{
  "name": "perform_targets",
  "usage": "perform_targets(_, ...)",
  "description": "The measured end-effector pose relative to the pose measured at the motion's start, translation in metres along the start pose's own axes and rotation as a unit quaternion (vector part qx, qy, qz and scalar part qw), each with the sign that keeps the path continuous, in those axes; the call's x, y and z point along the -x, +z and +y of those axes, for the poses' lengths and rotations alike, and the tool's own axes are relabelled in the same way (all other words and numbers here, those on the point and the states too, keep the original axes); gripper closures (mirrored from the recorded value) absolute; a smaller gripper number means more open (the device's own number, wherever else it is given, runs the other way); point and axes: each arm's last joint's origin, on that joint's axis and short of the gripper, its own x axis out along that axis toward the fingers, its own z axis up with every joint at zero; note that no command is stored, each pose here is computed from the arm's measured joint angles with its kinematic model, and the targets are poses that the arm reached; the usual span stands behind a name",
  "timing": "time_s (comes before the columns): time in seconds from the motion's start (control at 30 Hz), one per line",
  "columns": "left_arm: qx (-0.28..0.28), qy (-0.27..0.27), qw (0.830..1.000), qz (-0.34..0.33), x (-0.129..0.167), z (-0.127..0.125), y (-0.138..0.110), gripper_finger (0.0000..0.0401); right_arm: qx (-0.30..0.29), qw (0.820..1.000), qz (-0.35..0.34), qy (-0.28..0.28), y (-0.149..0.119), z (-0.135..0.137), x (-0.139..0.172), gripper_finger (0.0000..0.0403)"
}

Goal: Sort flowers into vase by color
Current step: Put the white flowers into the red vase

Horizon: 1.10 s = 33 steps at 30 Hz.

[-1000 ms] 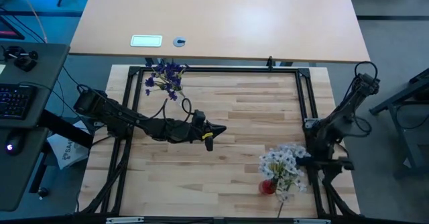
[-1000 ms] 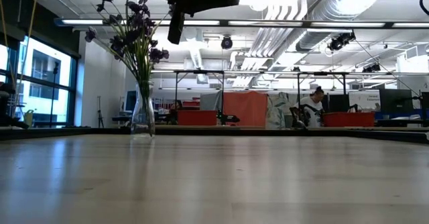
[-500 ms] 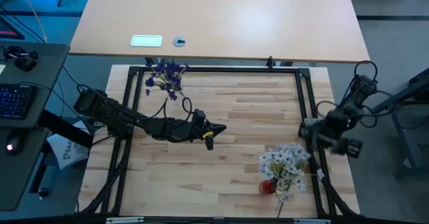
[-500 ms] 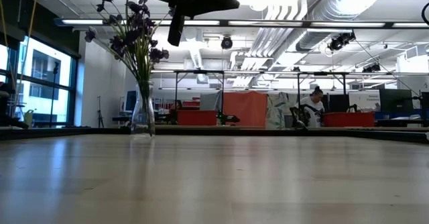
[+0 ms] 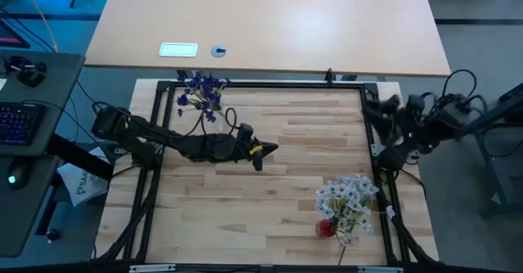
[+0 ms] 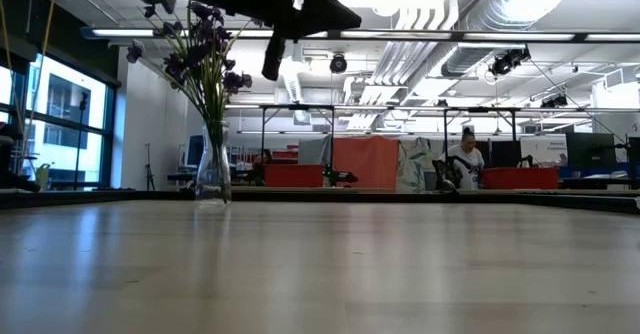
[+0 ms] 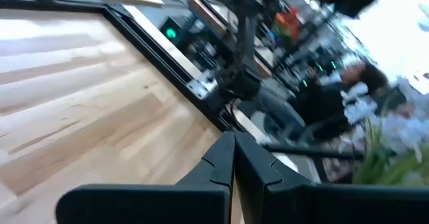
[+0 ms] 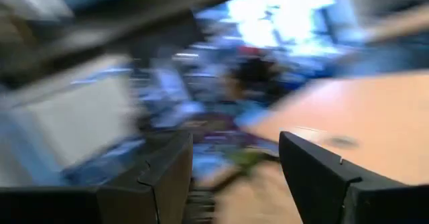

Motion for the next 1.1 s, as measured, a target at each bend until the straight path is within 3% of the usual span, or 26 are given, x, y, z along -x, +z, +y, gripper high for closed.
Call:
perform_targets(0.13, -0.023, -0.031, 0.998, 0.044, -0.005, 0.013, 0.009, 0.0401, -0.017, 0.995, 0.027, -0.091, 0.016, -0.023, 0.009, 0.0187)
perform_targets(0.23, -0.046, -0.033, 0.995, 0.079, -0.008, 0.025, 0.013, 0.0401, -0.096, 0.984, 0.046, -0.144, 0.014, -0.046, 0.019, 0.0187)
perform_targets(0.4, -0.068, -0.028, 0.989, 0.127, -0.011, 0.044, 0.020, 0.0401, -0.222, 0.937, 0.118, -0.242, -0.016, -0.078, 0.034, 0.0187)
perform_targets(0.53, -0.074, -0.045, 0.985, 0.148, -0.012, 0.053, 0.026, 0.0401, -0.274, 0.905, 0.168, -0.279, -0.047, -0.074, 0.029, 0.0187)
perform_targets(0.63, -0.073, -0.052, 0.984, 0.153, -0.013, 0.057, 0.030, 0.0401, -0.275, 0.897, 0.208, -0.276, -0.067, -0.061, 0.018, 0.0187)
perform_targets(0.83, -0.071, -0.052, 0.984, 0.153, -0.013, 0.060, 0.032, 0.0401, -0.195, 0.871, 0.327, -0.310, -0.096, -0.044, -0.003, 0.0187)
perform_targets(1.1, -0.057, -0.063, 0.983, 0.164, -0.012, 0.055, 0.028, 0.0401, -0.091, 0.865, 0.381, -0.312, -0.080, -0.049, -0.028, 0.0187)
